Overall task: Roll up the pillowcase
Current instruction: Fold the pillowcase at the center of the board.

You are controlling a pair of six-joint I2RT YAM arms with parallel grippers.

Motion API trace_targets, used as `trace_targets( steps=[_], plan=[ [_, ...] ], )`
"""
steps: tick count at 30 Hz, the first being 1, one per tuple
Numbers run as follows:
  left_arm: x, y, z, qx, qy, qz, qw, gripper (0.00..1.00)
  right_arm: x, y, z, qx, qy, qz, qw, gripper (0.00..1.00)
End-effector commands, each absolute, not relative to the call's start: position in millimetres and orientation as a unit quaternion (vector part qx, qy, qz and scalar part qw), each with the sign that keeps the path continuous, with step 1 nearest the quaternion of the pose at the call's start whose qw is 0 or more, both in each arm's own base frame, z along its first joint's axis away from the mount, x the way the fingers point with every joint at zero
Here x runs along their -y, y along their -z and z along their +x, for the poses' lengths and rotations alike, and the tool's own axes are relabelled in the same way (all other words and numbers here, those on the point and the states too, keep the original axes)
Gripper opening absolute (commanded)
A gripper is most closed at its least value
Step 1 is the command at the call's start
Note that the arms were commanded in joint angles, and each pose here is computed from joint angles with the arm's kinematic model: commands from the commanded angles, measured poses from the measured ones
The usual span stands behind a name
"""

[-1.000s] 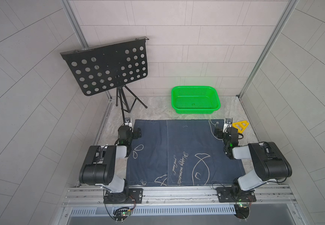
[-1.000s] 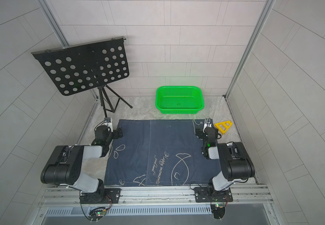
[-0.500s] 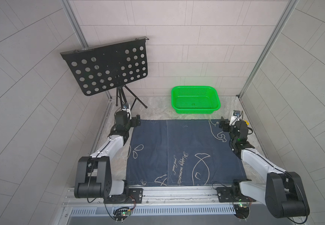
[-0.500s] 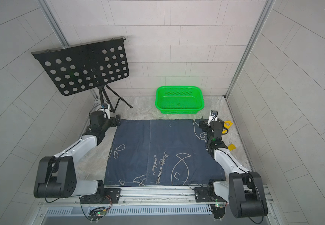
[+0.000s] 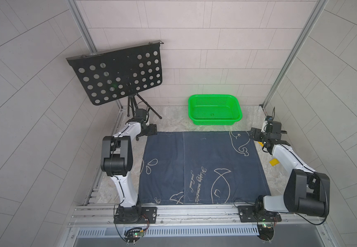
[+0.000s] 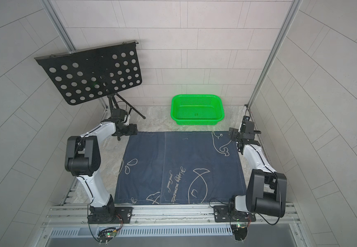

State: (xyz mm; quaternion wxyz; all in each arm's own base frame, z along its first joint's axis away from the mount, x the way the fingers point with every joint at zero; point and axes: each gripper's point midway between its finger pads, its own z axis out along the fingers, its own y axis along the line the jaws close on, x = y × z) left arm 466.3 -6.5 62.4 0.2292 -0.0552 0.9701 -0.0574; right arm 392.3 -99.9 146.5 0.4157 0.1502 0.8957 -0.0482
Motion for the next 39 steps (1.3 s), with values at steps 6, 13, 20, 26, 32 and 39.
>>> trace_targets(
  steps=[6,13,20,26,32,39],
  plan=[
    [2.8,-45.8,467.2,-0.983,0.031,-0.081,0.162,0.75,92.2,-109.9,396.2,-0.943,0.021,0.130,0.306,0.96],
    [5.0,-31.1,478.0,-0.987,0.018,-0.082,0.140,0.59,93.9,-91.2,409.9,-0.958,0.016,0.117,0.260,0.92],
    [5.3,-20.3,478.7,-0.991,0.000,-0.070,0.117,0.49,98.1,-75.0,420.5,-0.966,0.019,0.114,0.232,0.89],
    [6.6,-3.0,471.7,-0.994,-0.004,-0.062,0.091,0.37,101.1,-64.3,426.6,-0.971,0.022,0.108,0.214,0.88],
    [12.4,1.3,471.6,-0.995,0.012,-0.058,0.086,0.13,108.2,-57.4,434.9,-0.973,0.035,0.105,0.202,0.87],
    [15.2,-8.5,474.5,-0.993,0.022,-0.058,0.098,0.02,110.5,-50.2,455.7,-0.975,0.023,0.100,0.195,0.84]
  ],
)
